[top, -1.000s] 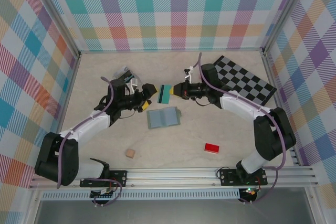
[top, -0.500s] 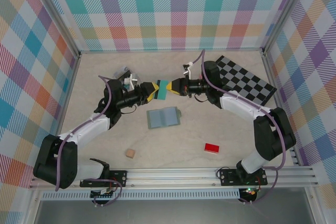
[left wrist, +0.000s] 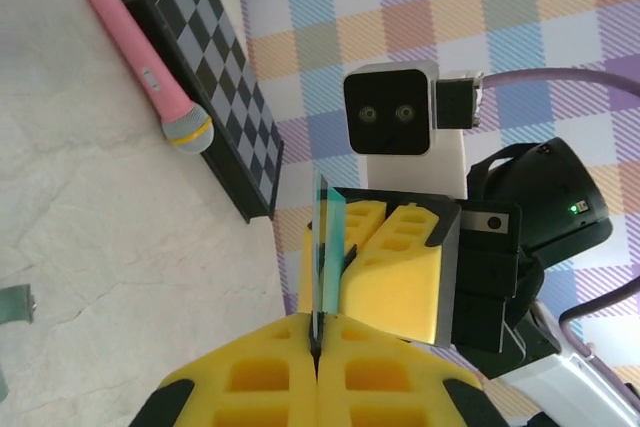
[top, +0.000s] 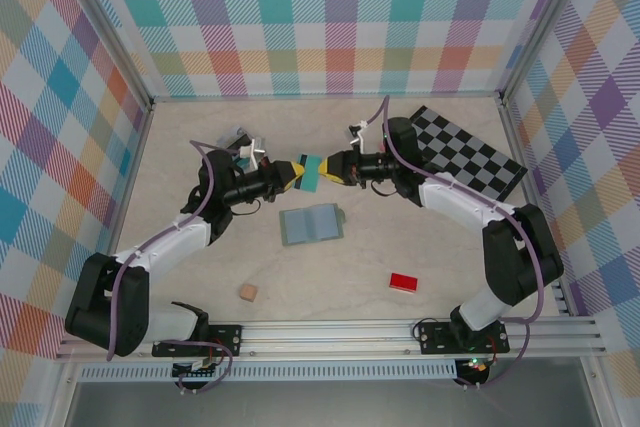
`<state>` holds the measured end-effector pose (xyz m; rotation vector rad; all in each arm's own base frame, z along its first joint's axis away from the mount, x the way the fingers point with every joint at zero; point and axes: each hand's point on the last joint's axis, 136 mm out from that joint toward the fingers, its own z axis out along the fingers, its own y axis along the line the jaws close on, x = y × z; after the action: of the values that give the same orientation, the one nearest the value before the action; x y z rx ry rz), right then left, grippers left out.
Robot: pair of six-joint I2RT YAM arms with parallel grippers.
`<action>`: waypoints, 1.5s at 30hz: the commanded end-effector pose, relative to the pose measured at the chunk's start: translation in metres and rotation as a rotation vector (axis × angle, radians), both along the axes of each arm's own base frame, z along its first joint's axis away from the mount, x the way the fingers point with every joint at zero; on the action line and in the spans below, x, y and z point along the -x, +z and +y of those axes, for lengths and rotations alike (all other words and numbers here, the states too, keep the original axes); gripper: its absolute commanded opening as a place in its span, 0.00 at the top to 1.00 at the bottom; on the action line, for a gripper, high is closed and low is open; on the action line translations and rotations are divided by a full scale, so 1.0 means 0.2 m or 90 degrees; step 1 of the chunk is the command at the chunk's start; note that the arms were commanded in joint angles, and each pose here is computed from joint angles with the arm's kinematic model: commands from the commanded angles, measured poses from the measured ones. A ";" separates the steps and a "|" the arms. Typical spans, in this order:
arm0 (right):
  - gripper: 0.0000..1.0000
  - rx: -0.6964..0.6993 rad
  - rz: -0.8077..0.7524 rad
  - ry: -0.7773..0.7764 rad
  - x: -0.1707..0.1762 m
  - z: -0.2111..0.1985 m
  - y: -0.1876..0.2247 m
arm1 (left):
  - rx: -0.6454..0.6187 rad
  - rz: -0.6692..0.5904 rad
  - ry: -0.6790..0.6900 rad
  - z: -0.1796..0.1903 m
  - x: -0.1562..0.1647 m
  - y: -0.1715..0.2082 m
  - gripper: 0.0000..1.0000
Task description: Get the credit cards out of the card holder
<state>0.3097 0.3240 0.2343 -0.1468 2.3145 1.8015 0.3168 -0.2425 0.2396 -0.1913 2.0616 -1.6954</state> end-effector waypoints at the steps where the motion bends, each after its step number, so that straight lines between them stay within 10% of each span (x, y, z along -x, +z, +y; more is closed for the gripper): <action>1: 0.77 0.051 -0.023 -0.016 0.02 -0.04 -0.02 | -0.082 -0.015 -0.009 0.01 0.03 -0.03 1.00; 8: 0.35 0.243 -0.028 -0.112 -0.02 -0.24 -0.22 | -0.401 -0.038 0.044 0.25 0.02 -0.18 1.00; 22: 0.00 0.330 -0.022 -0.180 -0.06 -0.45 -0.38 | -0.844 -0.205 0.019 0.59 -0.23 -0.11 1.00; 45: 0.00 0.320 0.005 -0.193 0.01 -0.48 -0.36 | -0.954 -0.317 -0.146 0.76 -0.80 -0.43 1.00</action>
<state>0.3112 0.2333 0.1616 0.1031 2.5714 1.0696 0.4580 -0.0944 0.1438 0.8258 2.4316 0.0907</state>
